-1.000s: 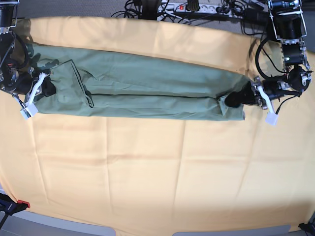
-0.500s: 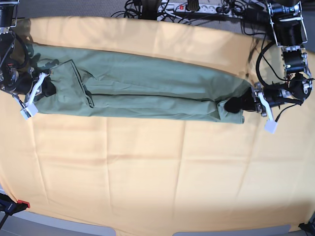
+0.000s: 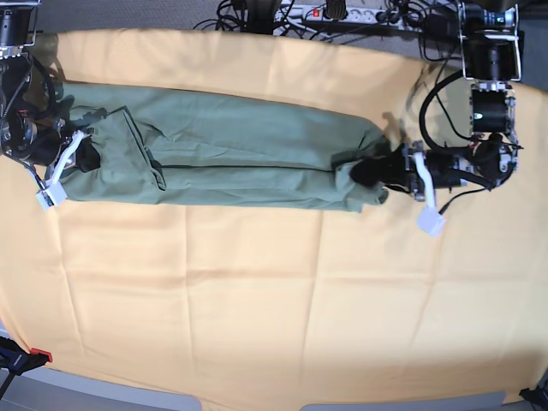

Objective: Fold the T-shirt properly
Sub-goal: 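Fold the held strip end toward the right gripper with the left gripper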

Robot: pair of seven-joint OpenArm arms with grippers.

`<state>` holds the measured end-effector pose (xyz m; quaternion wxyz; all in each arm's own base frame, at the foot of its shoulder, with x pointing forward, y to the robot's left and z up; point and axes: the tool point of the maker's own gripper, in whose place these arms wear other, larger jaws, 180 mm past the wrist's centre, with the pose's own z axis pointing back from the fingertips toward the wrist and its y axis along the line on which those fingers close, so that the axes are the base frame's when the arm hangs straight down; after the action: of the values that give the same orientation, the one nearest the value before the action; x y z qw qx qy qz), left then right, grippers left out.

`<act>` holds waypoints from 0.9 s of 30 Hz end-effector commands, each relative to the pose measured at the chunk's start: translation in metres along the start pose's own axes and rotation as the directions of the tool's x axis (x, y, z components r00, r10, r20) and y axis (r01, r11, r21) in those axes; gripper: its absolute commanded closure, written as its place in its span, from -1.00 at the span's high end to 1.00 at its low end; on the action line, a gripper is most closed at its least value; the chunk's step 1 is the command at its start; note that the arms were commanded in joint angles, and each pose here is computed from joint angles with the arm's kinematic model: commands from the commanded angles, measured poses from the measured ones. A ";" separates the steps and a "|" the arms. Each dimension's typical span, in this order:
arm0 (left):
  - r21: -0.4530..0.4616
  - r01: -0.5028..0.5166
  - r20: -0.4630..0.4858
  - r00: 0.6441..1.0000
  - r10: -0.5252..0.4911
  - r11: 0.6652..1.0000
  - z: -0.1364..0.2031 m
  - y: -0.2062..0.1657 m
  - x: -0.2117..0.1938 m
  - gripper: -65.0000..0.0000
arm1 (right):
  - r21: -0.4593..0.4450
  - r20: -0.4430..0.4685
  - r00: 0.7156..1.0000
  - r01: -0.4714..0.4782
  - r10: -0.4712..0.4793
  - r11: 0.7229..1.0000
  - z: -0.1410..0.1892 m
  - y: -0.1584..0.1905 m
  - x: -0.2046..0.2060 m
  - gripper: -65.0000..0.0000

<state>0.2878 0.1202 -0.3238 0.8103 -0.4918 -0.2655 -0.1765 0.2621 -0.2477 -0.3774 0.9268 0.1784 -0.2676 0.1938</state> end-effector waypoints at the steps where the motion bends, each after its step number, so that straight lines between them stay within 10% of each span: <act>1: -0.023 0.035 0.034 0.999 -0.034 0.999 -0.001 -0.008 0.015 -1.00 | -0.004 0.004 1.000 -0.016 0.016 1.000 0.002 -0.001 0.005 -1.00; 16: -0.267 0.072 0.178 0.984 -0.024 0.961 -0.081 -0.067 0.025 -1.00 | -0.005 -0.004 1.000 -0.016 0.016 1.000 0.002 -0.001 0.003 -1.00; 23: -0.244 0.066 0.205 0.979 -0.015 0.968 -0.109 -0.072 0.029 -1.00 | -0.004 -0.004 1.000 -0.016 0.016 1.000 0.002 -0.001 0.004 -1.00; 27: -0.300 0.066 0.201 0.980 -0.005 0.952 -0.119 -0.087 0.028 -0.01 | -0.004 -0.004 1.000 -0.016 0.016 1.000 0.002 -0.001 0.004 -1.00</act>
<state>0.2849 -0.0237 -0.3085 0.7110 -0.6109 -0.3000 -0.1769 0.2621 -0.2470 -0.3776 0.9267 0.1794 -0.2677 0.1935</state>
